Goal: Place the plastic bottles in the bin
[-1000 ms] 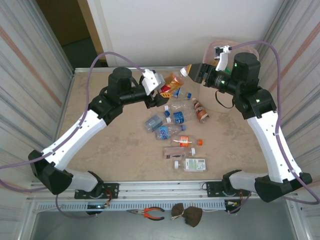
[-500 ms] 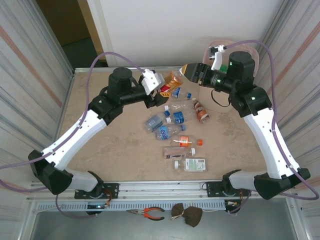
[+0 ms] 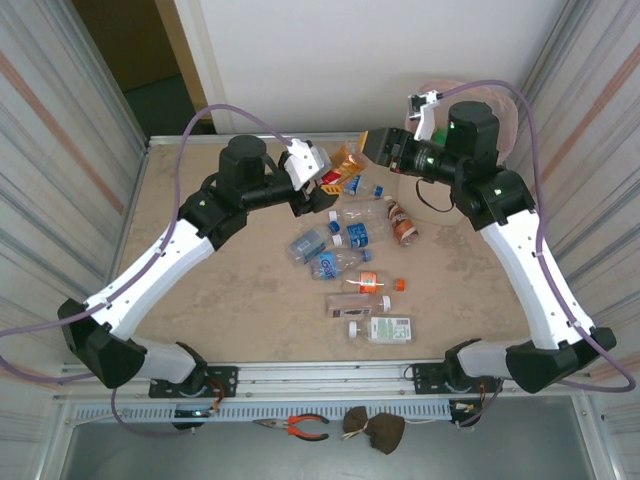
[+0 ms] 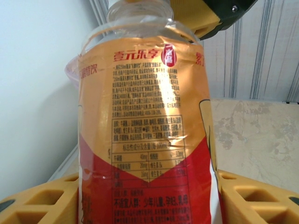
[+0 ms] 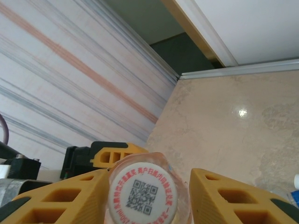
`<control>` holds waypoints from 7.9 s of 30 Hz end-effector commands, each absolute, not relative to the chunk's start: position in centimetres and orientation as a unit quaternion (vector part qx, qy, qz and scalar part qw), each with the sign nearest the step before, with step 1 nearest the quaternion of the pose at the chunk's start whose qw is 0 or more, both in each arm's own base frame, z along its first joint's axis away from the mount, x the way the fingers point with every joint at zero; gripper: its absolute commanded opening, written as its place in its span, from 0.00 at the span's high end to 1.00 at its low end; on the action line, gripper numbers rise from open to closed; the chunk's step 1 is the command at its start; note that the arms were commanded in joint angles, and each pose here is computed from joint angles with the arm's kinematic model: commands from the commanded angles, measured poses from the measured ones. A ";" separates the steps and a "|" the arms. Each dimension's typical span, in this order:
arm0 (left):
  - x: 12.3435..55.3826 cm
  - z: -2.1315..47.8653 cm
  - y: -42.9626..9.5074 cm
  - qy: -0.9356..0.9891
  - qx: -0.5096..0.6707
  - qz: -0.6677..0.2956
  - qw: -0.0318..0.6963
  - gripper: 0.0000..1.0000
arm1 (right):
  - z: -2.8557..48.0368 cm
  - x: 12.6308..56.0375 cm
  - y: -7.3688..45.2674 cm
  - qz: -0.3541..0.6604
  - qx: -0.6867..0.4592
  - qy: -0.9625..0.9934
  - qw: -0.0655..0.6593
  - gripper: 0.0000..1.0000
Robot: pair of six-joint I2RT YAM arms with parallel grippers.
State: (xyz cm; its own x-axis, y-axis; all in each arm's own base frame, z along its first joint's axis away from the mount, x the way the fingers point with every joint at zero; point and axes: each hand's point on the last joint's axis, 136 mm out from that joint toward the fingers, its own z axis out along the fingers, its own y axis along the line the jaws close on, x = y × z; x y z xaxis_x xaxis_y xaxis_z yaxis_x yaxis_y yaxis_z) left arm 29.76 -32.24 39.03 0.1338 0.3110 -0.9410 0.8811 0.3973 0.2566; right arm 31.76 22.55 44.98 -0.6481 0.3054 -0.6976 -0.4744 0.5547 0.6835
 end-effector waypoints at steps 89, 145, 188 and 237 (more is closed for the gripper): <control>27.1 36.5 -28.9 0.654 0.447 -0.249 0.558 0.22 | 18.6 58.1 -6.5 -0.201 -0.034 0.907 0.369 0.63; 31.8 24.8 -29.7 0.787 0.477 -0.172 0.351 0.24 | 44.6 37.3 -3.5 -0.059 0.072 0.807 0.583 0.27; 34.5 5.7 -26.8 0.887 0.451 -0.081 0.053 0.24 | 43.6 31.7 -3.6 -0.056 0.081 0.805 0.585 0.27; 34.5 1.6 -22.4 0.920 0.389 -0.046 -0.001 0.31 | 44.0 31.7 -3.2 -0.043 0.082 0.802 0.591 0.27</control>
